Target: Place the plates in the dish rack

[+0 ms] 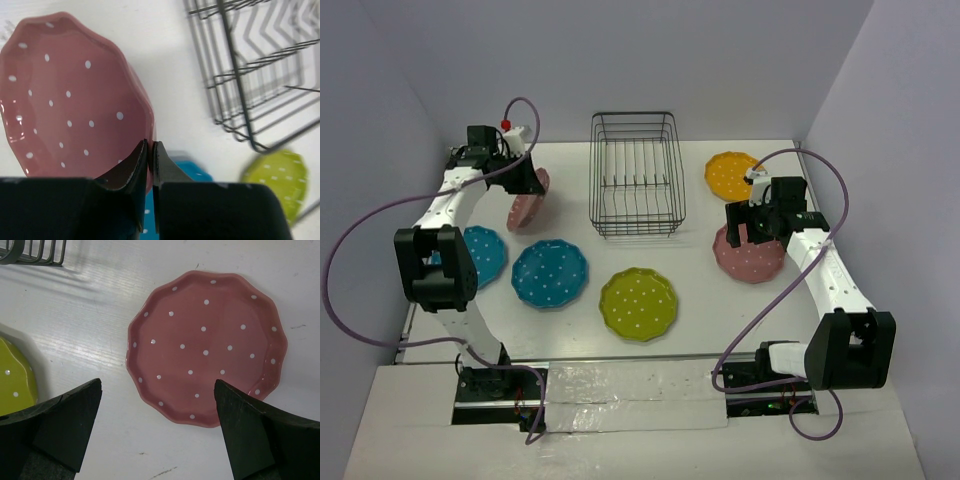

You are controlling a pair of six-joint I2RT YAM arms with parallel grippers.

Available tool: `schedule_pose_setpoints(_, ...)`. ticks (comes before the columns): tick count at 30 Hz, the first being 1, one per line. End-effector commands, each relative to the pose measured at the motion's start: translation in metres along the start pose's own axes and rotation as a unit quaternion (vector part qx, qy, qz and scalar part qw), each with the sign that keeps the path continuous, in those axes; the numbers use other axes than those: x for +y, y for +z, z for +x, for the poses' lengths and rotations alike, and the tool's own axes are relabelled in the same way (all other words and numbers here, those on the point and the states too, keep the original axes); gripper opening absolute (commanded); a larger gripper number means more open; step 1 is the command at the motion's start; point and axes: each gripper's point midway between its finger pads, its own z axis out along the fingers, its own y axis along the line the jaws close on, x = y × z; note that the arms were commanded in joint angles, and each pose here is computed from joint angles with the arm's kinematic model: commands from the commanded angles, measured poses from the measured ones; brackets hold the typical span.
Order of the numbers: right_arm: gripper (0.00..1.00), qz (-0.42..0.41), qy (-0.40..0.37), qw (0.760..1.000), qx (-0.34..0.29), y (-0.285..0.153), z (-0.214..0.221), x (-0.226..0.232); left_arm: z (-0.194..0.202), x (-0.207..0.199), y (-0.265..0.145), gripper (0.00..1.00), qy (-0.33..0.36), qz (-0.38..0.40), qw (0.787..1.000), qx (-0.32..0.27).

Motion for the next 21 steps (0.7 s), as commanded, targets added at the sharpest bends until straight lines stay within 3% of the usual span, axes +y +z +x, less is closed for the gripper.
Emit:
schedule_pose_setpoints(1,1.0,-0.004,-0.012,1.0,-0.019,-0.008,-0.009,0.004,-0.047,-0.045,-0.043,0.0,-0.022,0.111,0.99,-0.081)
schedule_pose_setpoints(9,1.0,-0.004,-0.013,1.0,-0.023,-0.011,-0.011,0.004,-0.086,-0.068,-0.094,0.0,-0.054,0.21,0.957,-0.193)
schedule_pose_setpoints(15,1.0,-0.007,-0.01,1.0,-0.024,-0.01,-0.013,0.005,-0.092,-0.07,-0.102,0.0,-0.069,0.221,0.952,-0.201)
schedule_pose_setpoints(21,1.0,-0.007,-0.011,1.0,-0.024,-0.011,-0.014,0.005,-0.11,-0.089,-0.14,0.0,-0.093,0.289,0.918,-0.254)
